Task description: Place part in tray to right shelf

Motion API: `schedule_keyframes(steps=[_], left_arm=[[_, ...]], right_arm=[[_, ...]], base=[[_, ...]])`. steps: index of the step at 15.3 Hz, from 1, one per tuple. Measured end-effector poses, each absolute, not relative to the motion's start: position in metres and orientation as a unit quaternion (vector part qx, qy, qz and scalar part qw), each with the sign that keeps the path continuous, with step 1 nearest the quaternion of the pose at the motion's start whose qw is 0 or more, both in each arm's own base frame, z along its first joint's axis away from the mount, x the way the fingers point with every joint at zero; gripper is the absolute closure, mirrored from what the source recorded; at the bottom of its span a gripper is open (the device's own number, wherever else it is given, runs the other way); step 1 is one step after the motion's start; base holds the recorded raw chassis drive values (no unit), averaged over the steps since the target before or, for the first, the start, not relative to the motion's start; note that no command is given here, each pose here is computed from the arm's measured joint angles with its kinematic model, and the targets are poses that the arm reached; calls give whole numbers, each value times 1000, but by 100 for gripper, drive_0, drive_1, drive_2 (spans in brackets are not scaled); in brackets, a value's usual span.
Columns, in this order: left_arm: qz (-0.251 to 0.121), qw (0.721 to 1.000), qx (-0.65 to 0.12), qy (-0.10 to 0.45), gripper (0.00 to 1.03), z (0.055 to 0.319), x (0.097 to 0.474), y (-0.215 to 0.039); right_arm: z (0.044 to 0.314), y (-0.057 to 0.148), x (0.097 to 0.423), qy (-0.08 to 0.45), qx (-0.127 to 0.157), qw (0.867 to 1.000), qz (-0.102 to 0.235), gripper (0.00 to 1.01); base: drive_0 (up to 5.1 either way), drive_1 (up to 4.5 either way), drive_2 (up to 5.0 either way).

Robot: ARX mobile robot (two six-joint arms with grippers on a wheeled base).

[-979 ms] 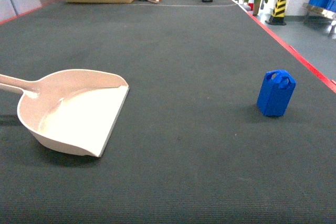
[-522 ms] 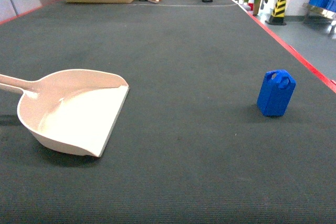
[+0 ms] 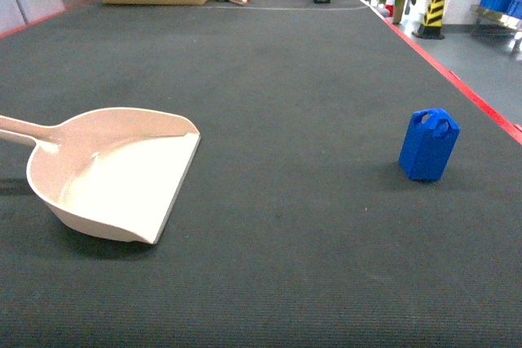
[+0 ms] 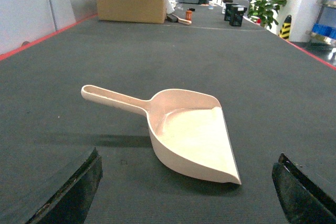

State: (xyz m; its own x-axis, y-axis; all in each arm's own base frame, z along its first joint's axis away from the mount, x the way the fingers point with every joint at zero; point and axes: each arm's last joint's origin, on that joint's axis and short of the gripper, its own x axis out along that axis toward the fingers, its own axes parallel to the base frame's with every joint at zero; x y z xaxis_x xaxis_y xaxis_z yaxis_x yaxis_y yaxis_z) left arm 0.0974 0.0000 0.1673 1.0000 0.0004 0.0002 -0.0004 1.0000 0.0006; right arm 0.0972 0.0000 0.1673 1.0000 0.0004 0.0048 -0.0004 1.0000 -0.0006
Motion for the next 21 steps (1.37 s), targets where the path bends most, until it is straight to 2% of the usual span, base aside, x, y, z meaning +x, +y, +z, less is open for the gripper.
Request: schedule_keyframes(steps=[21], left_arm=[[0, 1000, 0, 0, 5, 167, 97, 0]], right_arm=[[167, 0, 97, -2, 0, 1000, 0, 3]], base=[[0, 0, 0]])
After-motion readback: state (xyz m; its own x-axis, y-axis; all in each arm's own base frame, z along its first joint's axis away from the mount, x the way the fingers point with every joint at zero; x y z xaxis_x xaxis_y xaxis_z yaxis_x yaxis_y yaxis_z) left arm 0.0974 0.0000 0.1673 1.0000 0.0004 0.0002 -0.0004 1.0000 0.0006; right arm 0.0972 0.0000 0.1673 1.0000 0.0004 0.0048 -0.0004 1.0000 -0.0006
